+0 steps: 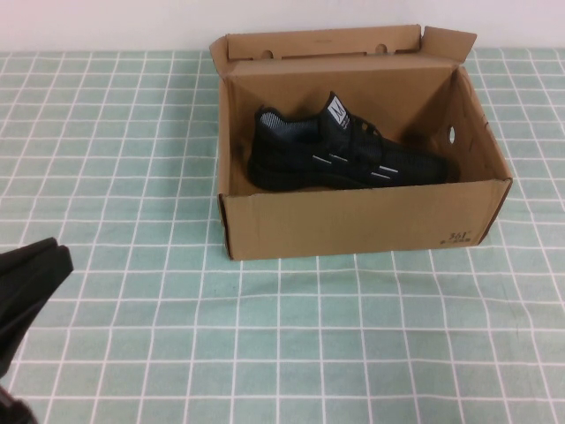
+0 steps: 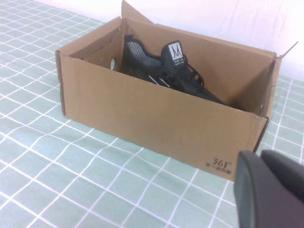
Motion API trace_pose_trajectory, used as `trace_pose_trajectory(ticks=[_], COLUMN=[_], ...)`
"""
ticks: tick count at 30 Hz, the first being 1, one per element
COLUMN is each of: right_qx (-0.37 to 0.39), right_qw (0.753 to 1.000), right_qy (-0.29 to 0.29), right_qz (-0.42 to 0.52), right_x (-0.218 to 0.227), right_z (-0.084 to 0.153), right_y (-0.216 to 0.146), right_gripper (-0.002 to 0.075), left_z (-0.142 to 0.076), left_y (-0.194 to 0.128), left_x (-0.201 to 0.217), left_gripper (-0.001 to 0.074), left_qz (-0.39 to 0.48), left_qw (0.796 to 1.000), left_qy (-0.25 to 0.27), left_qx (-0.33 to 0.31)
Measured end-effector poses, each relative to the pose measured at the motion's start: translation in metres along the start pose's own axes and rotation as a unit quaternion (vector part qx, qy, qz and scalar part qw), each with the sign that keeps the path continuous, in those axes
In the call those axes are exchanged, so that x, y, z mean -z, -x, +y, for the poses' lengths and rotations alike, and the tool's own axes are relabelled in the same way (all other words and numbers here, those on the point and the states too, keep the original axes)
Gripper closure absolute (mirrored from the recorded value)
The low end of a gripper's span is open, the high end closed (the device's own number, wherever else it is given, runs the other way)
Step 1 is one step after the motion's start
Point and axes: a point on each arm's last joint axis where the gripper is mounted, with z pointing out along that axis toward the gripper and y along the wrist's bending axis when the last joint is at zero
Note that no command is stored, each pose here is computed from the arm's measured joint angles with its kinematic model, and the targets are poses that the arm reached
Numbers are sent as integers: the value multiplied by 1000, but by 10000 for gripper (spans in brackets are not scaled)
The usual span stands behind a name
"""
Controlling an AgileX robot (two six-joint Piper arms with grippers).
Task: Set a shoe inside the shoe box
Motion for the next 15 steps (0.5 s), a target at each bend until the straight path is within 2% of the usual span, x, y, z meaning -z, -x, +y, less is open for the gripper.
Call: trace_pose_trajectory(ticks=[9, 15], right_qx=[0, 0], right_qw=[1000, 1000], right_qy=[0, 0], right_qz=[0, 0], right_x=[0, 0], right_z=[0, 0], right_y=[0, 0], right_gripper=[734, 734], left_z=[-11, -5], left_y=[-25, -58], left_x=[24, 38], left_gripper=[738, 738], left_qz=[-32, -53], left_qw=[999, 990], left_qy=[9, 87], left_qx=[-31, -93])
